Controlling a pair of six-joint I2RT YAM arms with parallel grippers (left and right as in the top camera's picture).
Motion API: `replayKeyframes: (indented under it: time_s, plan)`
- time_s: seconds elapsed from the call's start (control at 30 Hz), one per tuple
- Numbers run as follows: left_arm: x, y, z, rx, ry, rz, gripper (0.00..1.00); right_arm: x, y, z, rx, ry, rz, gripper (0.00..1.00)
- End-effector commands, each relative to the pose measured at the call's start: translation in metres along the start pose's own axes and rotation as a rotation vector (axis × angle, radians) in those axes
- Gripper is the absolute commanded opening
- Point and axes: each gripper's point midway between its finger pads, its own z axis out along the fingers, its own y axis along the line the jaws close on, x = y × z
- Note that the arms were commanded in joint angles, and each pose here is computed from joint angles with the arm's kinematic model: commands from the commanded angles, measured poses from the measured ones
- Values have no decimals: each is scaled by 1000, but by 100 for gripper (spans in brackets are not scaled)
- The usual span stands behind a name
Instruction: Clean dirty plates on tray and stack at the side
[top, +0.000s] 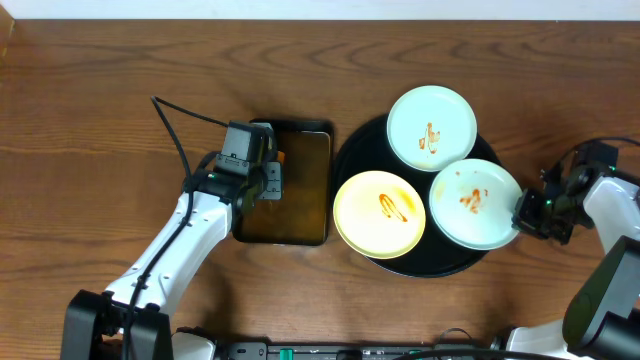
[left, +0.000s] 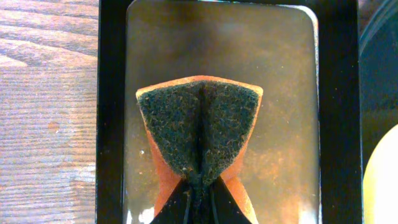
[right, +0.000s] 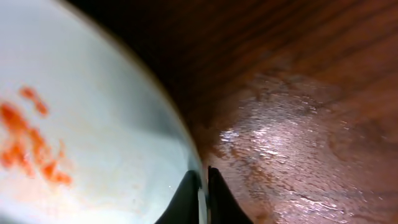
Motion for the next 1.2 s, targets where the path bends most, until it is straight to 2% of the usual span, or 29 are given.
replayKeyframes:
  time_s: [0.0,0.47,0.83,1.0,1.17]
  plan:
    - [-5,-2,-3,4,-14,-12,7,-3,-1,1,0,3,-1,1]
    - [-5,-2,-3,4,-15,-12,7,1,26,-3,-152,14,-23,1]
    - [-13,-4,-4,13,-49,-11,7,5,25,-4,-151,29,-40,1]
    - [-35,-10,-18,40,-149,-10,7,5,25,-8,-145,14,-46,1]
    - [-69,-19,-58,88,-327,-7,7,1,21,-20,-106,-38,-55,1]
